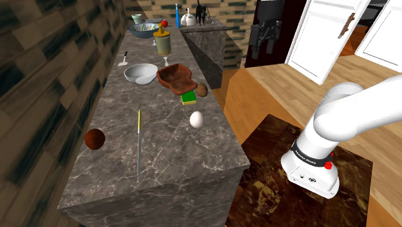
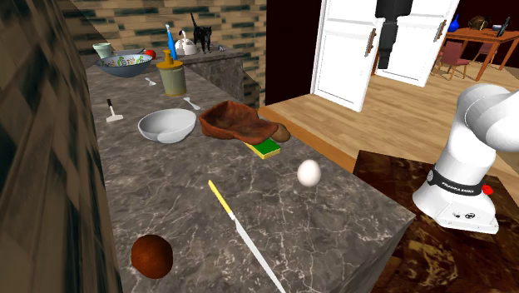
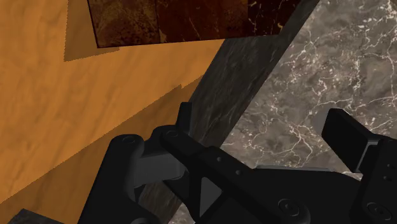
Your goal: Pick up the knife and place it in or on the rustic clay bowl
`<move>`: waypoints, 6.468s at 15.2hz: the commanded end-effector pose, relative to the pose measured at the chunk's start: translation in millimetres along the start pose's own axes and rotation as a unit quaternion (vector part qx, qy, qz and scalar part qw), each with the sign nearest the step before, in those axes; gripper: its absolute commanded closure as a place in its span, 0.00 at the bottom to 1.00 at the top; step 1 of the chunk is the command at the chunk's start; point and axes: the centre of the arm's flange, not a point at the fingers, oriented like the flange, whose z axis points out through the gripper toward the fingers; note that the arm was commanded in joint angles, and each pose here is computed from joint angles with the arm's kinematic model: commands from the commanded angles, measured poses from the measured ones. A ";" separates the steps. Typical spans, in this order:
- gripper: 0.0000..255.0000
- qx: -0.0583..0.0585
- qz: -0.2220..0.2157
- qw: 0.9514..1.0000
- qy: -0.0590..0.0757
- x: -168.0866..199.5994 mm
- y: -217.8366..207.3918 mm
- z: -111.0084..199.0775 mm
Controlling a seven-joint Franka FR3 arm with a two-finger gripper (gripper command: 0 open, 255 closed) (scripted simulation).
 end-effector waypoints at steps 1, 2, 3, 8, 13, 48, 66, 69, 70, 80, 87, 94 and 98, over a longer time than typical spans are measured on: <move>0.00 0.000 0.000 1.000 0.000 0.0 0.0 0.0; 0.00 0.000 0.006 1.000 0.002 1.4 -11.9 5.6; 0.00 -0.001 0.012 1.000 0.004 2.9 -23.8 11.2; 0.00 -0.003 0.042 0.999 0.012 12.9 -83.0 39.4; 0.00 -0.005 0.072 0.997 0.021 26.9 -141.3 67.6; 0.00 -0.017 0.242 0.967 0.071 186.6 -447.6 258.9; 1.00 -0.017 0.242 0.967 0.071 187.7 -447.0 267.0; 1.00 -0.017 0.242 0.967 0.071 187.1 -447.3 261.9; 1.00 -0.017 0.242 0.967 0.071 186.5 -447.6 256.6; 1.00 -0.017 0.242 0.967 0.071 180.6 -450.5 204.2; 1.00 -0.017 0.242 0.967 0.071 176.5 -452.6 167.5; 1.00 -0.017 0.242 0.967 0.071 172.3 -454.6 130.9; 1.00 -0.017 0.242 0.967 0.071 170.0 -455.8 109.9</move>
